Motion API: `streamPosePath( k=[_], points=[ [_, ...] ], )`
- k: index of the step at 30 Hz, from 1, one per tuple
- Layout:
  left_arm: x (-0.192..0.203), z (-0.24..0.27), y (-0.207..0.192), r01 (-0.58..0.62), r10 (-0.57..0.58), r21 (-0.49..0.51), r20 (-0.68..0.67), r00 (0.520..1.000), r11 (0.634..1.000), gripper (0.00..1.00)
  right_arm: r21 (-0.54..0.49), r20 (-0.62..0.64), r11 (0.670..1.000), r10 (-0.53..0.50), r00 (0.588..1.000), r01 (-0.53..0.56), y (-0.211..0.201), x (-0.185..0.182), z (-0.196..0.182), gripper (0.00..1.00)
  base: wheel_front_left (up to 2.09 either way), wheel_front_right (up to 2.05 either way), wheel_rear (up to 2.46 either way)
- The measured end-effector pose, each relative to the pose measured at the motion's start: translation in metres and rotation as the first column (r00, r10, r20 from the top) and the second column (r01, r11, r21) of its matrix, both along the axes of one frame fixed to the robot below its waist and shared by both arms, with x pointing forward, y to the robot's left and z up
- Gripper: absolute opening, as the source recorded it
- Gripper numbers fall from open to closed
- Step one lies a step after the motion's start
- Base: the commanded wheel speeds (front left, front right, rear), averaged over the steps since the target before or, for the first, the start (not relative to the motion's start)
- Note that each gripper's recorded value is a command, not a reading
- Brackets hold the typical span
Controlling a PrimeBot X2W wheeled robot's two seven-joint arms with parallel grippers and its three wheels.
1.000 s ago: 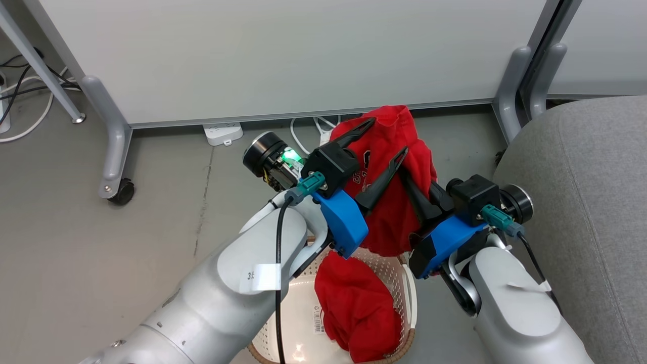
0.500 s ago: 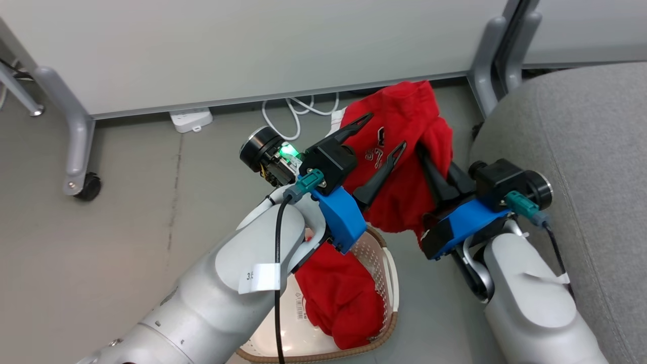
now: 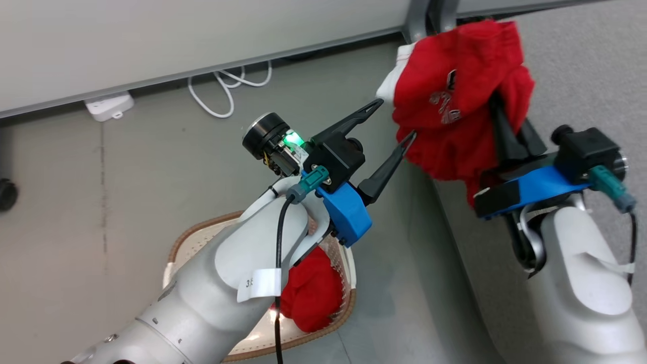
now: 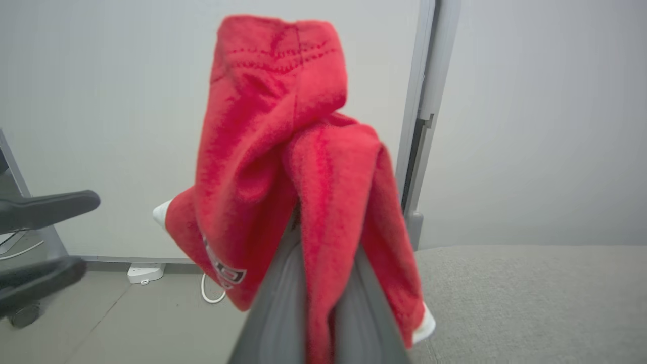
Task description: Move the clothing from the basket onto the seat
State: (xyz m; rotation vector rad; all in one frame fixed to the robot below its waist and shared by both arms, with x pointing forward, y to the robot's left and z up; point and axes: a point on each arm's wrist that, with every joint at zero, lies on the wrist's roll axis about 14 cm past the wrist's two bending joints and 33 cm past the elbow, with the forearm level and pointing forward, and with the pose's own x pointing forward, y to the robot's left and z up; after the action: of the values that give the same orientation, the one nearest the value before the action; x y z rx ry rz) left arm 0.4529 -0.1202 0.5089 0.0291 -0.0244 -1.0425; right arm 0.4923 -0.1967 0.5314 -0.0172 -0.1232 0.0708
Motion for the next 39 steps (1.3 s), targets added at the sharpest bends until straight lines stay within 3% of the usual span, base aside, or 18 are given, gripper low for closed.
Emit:
streamPosePath(
  k=[10,22,29,39],
  points=[
    [-0.020,-0.012,-0.046,0.152,-0.152,-0.030,0.000,0.988,0.988,1.00,-0.024,0.033,0.975,-0.221,0.975,0.222,-0.082,-0.024,0.008,0.00,0.00,0.00,0.00],
    [-0.049,-0.029,-0.082,0.293,-0.294,-0.040,-0.015,0.956,0.955,1.00,-0.066,0.007,0.894,-0.444,0.896,0.444,-0.154,-0.085,-0.004,0.00,0.00,0.00,0.00],
    [-0.059,-0.038,-0.090,0.335,-0.337,-0.045,-0.032,0.941,0.941,1.00,-0.068,-0.036,0.865,-0.500,0.865,0.497,-0.166,-0.107,-0.019,0.00,0.00,0.00,0.00],
    [-0.061,-0.041,-0.093,0.349,-0.351,-0.052,-0.036,0.936,0.936,1.00,-0.068,0.004,0.864,-0.499,0.866,0.498,-0.166,-0.103,-0.007,0.00,0.00,0.00,0.00]
  ],
)
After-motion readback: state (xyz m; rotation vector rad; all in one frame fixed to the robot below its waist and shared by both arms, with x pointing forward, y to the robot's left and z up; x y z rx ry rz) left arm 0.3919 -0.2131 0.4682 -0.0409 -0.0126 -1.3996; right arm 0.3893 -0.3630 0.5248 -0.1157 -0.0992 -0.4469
